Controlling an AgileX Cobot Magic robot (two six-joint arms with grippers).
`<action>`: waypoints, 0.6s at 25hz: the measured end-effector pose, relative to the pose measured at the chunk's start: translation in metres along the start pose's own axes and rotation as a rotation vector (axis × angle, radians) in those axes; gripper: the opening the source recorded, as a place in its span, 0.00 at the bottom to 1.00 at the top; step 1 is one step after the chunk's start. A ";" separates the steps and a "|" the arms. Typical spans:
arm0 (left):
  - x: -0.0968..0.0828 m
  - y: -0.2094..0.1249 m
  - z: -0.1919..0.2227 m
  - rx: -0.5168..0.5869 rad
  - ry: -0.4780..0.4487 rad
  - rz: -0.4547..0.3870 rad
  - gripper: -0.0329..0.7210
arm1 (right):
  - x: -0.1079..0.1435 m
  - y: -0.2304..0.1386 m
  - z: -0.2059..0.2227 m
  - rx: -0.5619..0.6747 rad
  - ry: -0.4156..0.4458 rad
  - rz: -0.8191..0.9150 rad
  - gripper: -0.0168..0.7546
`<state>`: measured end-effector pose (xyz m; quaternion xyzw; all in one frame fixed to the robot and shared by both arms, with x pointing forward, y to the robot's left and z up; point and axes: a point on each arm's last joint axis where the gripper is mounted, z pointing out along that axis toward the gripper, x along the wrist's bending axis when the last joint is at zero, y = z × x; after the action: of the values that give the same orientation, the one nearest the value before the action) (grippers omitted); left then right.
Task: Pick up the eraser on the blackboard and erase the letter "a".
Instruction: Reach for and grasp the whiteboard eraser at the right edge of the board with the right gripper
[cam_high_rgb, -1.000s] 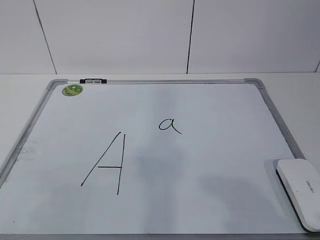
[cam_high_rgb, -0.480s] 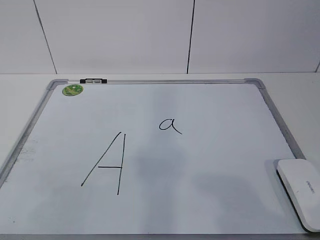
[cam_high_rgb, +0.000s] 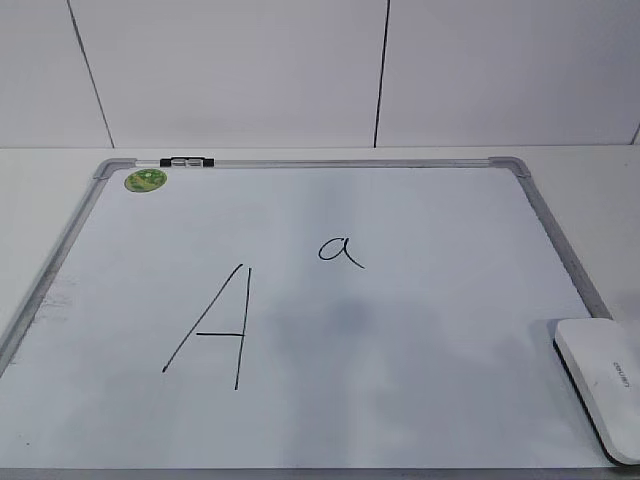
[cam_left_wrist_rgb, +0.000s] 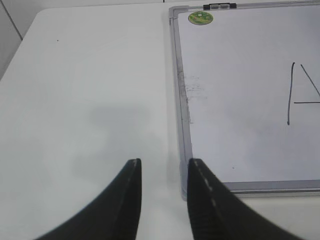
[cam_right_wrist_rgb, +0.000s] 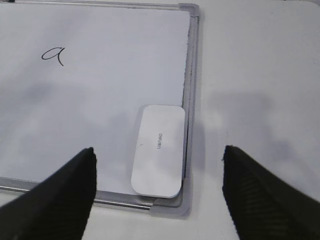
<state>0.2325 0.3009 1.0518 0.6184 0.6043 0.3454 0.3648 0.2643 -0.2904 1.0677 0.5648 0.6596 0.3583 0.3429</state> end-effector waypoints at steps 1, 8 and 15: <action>0.000 0.000 0.000 0.000 0.000 0.000 0.35 | 0.000 0.004 0.003 0.005 0.013 -0.005 0.79; 0.000 0.000 0.000 0.000 0.000 0.000 0.35 | 0.001 0.032 0.015 0.038 0.067 -0.014 0.79; 0.000 0.000 0.000 0.000 0.000 0.000 0.35 | 0.002 0.058 0.024 0.128 0.133 -0.033 0.79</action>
<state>0.2325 0.3009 1.0518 0.6184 0.6043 0.3454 0.3648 0.3132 -0.2802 1.1053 0.5495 0.7117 0.3465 0.2673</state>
